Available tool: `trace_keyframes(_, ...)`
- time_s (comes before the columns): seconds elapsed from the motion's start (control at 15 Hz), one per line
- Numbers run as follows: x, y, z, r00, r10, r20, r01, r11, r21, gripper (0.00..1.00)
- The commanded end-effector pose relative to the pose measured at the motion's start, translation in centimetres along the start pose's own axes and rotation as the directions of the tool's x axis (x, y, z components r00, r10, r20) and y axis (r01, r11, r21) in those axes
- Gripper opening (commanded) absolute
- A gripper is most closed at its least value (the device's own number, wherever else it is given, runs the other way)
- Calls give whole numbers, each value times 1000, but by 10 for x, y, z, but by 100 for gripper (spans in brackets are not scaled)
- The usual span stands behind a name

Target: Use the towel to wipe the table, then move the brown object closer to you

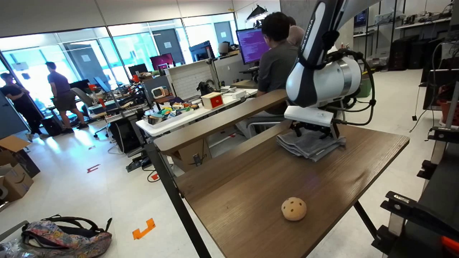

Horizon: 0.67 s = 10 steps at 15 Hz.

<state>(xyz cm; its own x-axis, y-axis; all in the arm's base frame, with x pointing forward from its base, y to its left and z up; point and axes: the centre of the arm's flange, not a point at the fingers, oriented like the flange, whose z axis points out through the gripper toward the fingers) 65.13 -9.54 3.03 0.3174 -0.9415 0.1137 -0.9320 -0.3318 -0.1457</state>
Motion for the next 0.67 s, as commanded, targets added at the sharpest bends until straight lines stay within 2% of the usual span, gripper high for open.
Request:
trace_keyframes(0.0, -4, 22, 17, 999, -39, -7, 38, 998, -46, 100)
trace_keyframes(0.13, -37, 13, 8, 995, -97, 24, 97, 995, 2, 100)
trace_keyframes(0.4, -129, -16, -10, 973, -214, 90, 202, 972, 123, 100)
trace_keyframes(0.6, -186, -39, -1, 964, -245, 100, 228, 961, 160, 100)
